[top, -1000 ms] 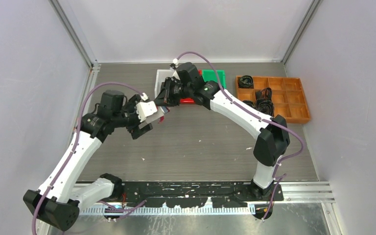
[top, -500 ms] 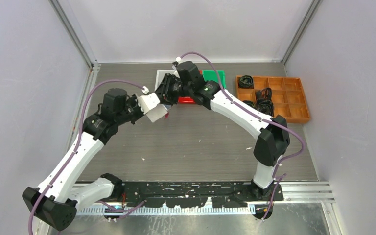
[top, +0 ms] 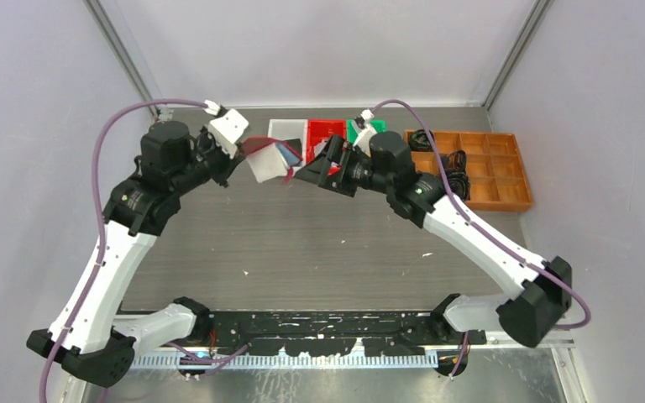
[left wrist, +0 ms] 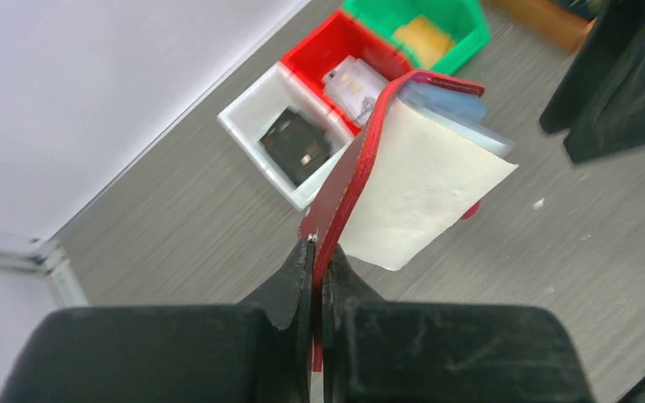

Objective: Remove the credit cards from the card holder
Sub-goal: Open the card holder, then remove the credit card from the card holder.

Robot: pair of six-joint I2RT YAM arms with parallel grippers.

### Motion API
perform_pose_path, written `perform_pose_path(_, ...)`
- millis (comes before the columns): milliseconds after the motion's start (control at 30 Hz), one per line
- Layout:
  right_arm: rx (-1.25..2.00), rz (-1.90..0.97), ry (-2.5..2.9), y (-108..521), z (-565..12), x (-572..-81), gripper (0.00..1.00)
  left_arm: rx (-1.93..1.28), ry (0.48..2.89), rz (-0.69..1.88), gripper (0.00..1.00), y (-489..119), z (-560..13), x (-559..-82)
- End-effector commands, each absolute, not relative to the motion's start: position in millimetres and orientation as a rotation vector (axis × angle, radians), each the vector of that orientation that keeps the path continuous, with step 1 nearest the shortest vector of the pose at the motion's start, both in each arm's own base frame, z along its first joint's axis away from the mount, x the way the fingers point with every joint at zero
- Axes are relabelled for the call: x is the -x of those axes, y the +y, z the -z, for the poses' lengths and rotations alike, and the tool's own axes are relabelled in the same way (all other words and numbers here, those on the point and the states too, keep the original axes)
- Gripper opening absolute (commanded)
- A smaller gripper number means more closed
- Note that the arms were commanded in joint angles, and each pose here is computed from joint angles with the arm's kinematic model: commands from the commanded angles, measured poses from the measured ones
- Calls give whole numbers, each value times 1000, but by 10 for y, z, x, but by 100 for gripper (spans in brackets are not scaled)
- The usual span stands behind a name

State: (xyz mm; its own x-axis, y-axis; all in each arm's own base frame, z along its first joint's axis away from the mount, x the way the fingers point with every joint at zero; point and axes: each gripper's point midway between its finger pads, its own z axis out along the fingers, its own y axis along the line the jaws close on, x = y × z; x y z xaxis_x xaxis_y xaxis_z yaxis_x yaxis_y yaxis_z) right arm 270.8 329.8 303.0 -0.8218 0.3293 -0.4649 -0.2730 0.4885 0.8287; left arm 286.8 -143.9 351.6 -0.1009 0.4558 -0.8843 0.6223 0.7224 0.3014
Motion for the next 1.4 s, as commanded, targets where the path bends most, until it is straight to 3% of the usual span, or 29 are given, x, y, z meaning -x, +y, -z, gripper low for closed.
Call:
perform_pose_path(0, 121, -1313, 1942, 3167, -3282, -2582, 99, -791, 1736, 464, 0, -1719, -3887, -2597)
perform_pose_path(400, 436, -1119, 1784, 2882, -3635, -2354, 90, -930, 1681, 748, 0, -1972, -4118, -2077)
perform_pose_path(1067, 810, -1350, 1620, 3477, -4025, -1781, 84, -1044, 1736, 925, 0, -2075, -4050, -1765)
perform_pose_path(1200, 777, -1364, 1620, 3536, -4065, -1834, 70, -1098, 1737, 970, 0, -2085, -4003, -1651)
perform_pose_path(1367, 768, -1415, 1613, 3576, -4139, -1805, 29, -1152, 1745, 993, 13, -2059, -3935, -1531)
